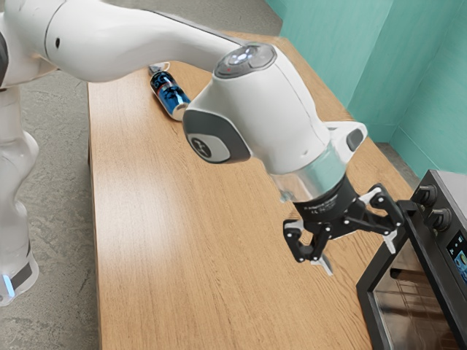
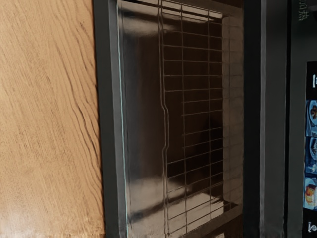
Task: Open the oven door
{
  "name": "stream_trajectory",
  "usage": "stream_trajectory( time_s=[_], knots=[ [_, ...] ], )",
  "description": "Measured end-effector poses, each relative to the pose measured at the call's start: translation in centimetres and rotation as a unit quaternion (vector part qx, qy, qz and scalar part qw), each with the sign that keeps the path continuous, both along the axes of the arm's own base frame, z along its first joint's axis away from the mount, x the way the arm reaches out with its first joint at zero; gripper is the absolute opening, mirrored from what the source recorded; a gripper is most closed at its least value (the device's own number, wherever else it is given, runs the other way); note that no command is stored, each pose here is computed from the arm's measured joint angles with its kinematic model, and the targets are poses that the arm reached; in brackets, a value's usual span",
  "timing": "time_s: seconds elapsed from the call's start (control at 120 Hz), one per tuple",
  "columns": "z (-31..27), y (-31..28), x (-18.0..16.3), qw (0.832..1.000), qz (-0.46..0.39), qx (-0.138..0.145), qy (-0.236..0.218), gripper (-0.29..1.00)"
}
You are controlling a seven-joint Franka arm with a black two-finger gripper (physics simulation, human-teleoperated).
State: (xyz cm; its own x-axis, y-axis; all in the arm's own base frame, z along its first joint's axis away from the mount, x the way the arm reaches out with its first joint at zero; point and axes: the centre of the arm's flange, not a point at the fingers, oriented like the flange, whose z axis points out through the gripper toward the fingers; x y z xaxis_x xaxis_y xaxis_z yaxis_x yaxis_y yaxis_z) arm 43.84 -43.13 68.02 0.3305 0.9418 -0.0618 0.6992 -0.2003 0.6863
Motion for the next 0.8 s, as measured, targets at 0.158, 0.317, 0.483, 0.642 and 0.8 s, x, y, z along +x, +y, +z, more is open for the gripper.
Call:
stream_trajectory(
  time_s=[0.158,0.317,0.483,0.642,0.8],
  knots=[
    [0.0,-3.3,-3.4,0.999,-0.043,0.002,-0.003,0.70],
    [0.0,-5.8,-4.2,0.997,-0.073,-0.002,-0.003,0.70],
    [0.4,-2.6,0.9,0.999,-0.042,-0.004,-0.008,0.70],
    [0.0,-3.6,0.5,0.998,-0.060,0.000,-0.011,0.70],
    [-0.7,-3.4,2.5,0.998,-0.060,-0.003,-0.012,0.70]
  ],
)
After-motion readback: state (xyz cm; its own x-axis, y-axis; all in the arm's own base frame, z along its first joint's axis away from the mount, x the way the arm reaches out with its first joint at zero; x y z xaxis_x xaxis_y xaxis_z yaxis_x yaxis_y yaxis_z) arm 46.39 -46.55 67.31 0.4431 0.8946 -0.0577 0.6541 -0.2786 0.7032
